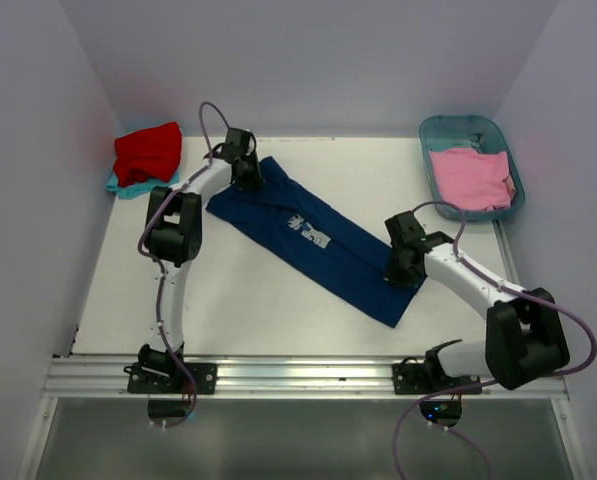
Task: Fold and stack the t-shirts
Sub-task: Rotate the tshirt 90 degrees
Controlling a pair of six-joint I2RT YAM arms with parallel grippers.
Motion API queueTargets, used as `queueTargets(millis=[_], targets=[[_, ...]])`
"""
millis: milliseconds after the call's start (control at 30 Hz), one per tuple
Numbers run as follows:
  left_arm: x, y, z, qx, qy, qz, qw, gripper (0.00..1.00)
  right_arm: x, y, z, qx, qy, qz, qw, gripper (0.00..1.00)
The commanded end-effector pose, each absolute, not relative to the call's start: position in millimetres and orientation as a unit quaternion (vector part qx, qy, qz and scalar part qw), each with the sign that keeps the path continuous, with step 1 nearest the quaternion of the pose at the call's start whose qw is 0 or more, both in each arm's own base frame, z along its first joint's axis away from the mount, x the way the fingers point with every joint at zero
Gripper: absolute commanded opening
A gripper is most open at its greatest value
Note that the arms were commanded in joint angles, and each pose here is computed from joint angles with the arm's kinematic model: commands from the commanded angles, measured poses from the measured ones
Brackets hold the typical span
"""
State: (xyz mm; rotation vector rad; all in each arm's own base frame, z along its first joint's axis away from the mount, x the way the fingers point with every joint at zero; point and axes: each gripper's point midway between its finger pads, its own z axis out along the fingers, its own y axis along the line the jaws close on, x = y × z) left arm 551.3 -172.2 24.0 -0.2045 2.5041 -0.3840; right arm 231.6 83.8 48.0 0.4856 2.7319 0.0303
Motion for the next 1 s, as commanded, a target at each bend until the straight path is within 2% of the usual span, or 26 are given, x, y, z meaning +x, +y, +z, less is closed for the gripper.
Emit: queueTargets(millis=[0,433,700,967], targets=[[525.0,-169.7,-10.3,-0.060,0.959,-0.136,0.240,0.00,236.7,85.8,38.6,0.179,0.968,0.007,0.175,0.00],[552.3,-185.2,-2.3,-0.056,0.947,-0.185,0.257,0.00,181.1,115.0,-6.4,0.149,0.981,0.032,0.118,0.00],[577.6,-214.9,8.3,-0.040,0.922,-0.274,0.269,0.00,131.8,161.8,-26.2,0.091,0.991,0.060,0.072,0.00],[599.1,-234.5,11.5,-0.054,0.889,-0.366,0.270,0.00,92.6,203.9,-13.6,0.038,0.994,0.081,0.064,0.00]])
